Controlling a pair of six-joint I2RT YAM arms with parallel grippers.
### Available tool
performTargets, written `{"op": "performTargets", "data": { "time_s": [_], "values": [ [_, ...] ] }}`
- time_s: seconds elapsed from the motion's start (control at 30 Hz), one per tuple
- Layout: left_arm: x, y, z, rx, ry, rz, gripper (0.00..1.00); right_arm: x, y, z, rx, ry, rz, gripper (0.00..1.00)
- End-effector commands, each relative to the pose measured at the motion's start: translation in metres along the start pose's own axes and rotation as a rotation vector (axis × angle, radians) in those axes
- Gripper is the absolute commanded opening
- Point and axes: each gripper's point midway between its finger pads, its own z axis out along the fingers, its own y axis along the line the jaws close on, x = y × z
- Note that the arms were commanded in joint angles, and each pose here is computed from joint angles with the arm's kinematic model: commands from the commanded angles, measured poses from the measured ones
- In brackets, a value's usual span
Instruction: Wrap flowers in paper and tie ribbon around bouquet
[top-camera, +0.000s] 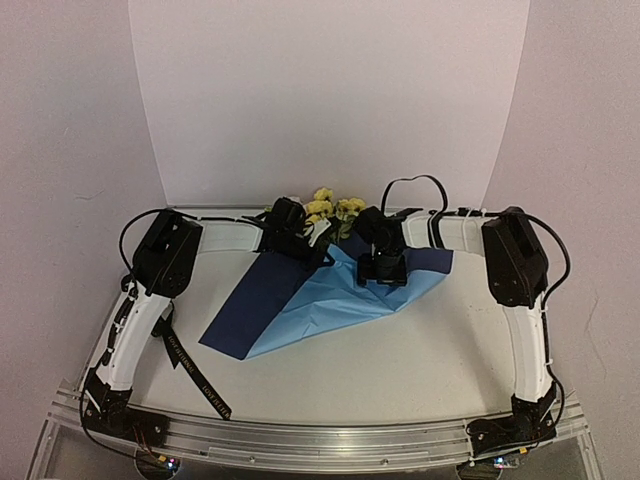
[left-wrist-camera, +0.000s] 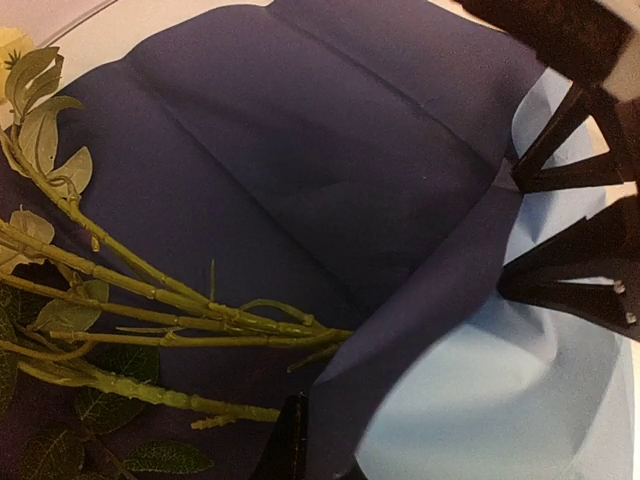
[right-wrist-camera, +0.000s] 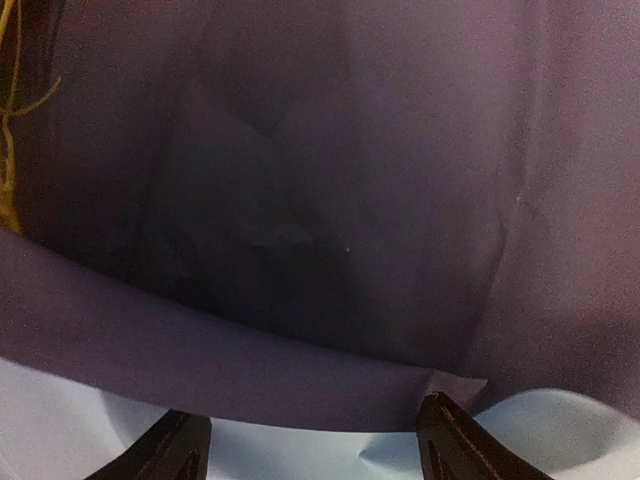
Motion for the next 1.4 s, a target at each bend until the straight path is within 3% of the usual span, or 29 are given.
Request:
{"op": "performTargets", "data": {
  "time_s": [0.0, 0.5, 0.8, 1.07, 1.37],
  "values": [
    [-0.012, 0.003, -0.003, 0.007, -0.018, -0.013, 0.00, 0.020, -0.003, 0.010, 0.067, 0.058, -0.003, 0.73],
    [0.017, -0.031, -0.027, 0.088, 0.055, -0.069, 0.00, 0.098, 0.026, -0.043, -0.025, 0.142, 0.042, 0.69],
    [-0.011, -0.030, -0.043, 0.046, -0.009, -0.017, 0.00, 0.021, 0.015, -0.109, -0.093, -0.095, 0.048, 0.86],
    [-0.034, -0.025, -0.040, 0.036, -0.026, 0.009, 0.00, -0.005, 0.016, -0.128, -0.123, -0.189, -0.025, 0.86],
    [-0.049, -0.023, -0.030, 0.017, -0.035, -0.009, 0.00, -0.007, 0.033, -0.116, -0.213, -0.200, -0.092, 0.86]
  ]
}}
